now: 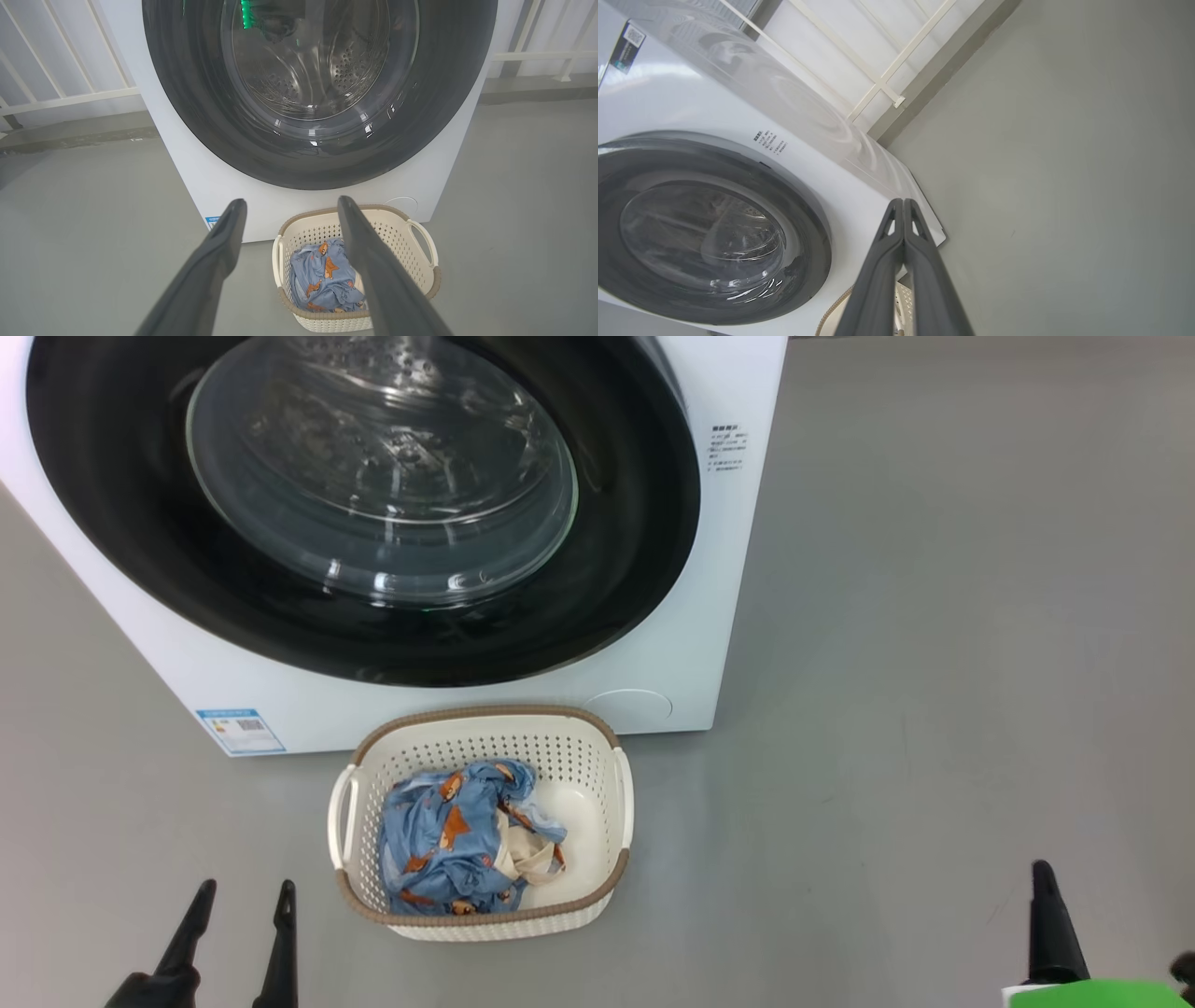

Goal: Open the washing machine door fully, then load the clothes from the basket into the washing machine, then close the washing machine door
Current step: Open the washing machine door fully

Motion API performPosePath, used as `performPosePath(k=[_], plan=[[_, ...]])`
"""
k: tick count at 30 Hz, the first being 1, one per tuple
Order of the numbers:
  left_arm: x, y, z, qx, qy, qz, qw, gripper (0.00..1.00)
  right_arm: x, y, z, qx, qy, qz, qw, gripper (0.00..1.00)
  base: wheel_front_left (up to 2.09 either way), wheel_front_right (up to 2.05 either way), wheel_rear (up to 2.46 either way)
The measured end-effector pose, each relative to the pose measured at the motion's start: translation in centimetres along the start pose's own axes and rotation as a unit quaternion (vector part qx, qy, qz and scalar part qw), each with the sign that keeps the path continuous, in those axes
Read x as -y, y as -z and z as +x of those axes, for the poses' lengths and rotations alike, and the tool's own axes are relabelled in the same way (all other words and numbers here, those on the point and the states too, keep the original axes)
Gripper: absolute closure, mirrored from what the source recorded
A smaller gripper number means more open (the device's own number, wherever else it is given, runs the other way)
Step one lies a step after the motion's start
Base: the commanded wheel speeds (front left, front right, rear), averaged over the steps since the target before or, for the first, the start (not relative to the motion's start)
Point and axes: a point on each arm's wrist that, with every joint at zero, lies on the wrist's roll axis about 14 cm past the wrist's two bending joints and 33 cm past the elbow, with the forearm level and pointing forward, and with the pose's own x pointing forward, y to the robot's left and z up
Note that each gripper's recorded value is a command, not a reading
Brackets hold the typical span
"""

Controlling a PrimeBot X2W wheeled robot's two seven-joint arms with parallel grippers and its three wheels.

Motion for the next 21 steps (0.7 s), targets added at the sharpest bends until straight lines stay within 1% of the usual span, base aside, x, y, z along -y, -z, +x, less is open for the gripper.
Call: performPosePath(k=[2,4,8,11,14,16,19,21], plan=[[0.0,0.2,0.0,-0.003,0.000,-0.001,1.000,0.00,1.4,0.2,0.1,0.002,0.030,0.044,0.999,1.00,0.00,0.00,0.00],[0.0,0.4,0.0,-0.005,-0.001,-0.003,1.000,0.00,2.2,0.2,0.6,0.009,0.052,0.093,0.994,1.00,0.00,0.00,0.00],[0.1,0.7,0.3,-0.011,0.000,-0.004,1.000,0.00,3.1,0.0,2.1,0.033,0.084,0.191,0.977,1.00,0.00,0.00,0.00],[0.1,0.7,1.0,-0.009,0.001,-0.010,1.000,0.00,3.2,-1.5,3.8,0.066,0.090,0.238,0.965,1.00,0.00,0.00,0.00],[0.3,0.9,1.8,-0.011,0.007,-0.009,1.000,0.00,2.7,-2.5,5.9,0.082,0.081,0.277,0.954,1.00,0.00,0.00,0.00],[0.2,1.1,2.2,-0.014,0.008,-0.006,1.000,0.00,2.6,-3.2,7.3,0.085,0.075,0.294,0.949,1.00,0.00,0.00,0.00],[0.1,1.4,3.1,-0.018,0.012,0.000,1.000,0.00,2.0,-3.8,9.7,0.075,0.059,0.306,0.947,1.00,0.00,0.00,0.00],[-0.1,1.7,3.7,-0.020,0.014,0.002,1.000,0.00,1.1,-3.9,11.4,0.060,0.041,0.308,0.949,1.00,0.00,0.00,0.00]])
